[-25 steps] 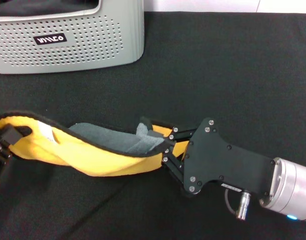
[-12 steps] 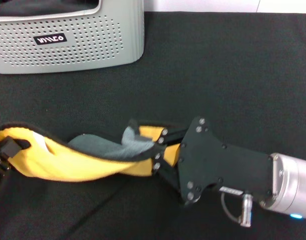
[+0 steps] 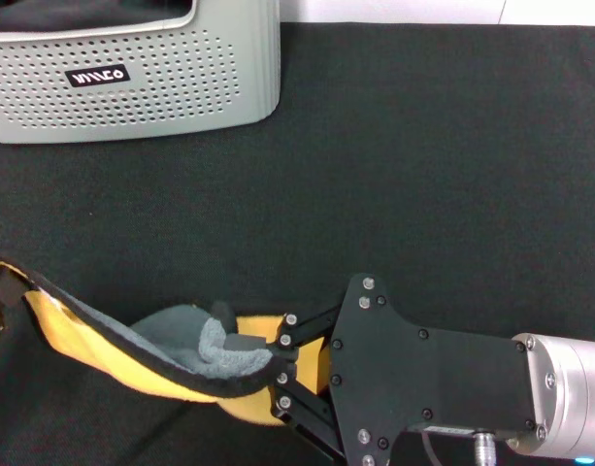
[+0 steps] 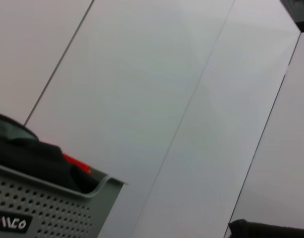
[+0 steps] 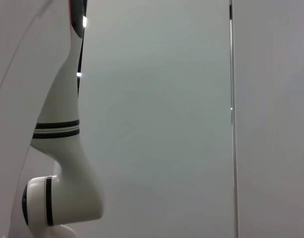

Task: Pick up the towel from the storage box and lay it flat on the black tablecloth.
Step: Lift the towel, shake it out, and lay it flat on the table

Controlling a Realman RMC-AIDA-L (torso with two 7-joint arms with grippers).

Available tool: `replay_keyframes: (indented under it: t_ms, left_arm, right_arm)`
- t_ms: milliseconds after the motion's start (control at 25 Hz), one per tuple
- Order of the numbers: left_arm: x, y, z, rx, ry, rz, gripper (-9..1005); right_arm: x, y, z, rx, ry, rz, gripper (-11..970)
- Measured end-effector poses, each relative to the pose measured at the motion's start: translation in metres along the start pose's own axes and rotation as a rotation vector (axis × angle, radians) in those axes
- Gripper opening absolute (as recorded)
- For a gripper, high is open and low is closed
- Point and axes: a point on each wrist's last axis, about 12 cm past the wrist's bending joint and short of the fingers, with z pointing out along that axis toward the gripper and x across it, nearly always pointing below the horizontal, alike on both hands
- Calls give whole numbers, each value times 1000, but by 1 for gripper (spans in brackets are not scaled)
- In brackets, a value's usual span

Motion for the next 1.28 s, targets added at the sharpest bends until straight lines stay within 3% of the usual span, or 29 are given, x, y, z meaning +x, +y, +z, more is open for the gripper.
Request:
replay_keyframes:
  t_ms: [680, 1040, 1280]
  left_arm:
    - [-13, 9, 18, 101, -15, -24, 28]
    - [-12, 5, 5, 72, -16, -35, 29]
    - [-9, 6, 5, 57, 5, -22, 29]
  right_arm:
    - [-8, 0, -5, -7, -52, -7, 19]
    - [-8, 6, -12, -39, -90, 33, 19]
    - [1, 0, -26, 42, -103, 94, 19]
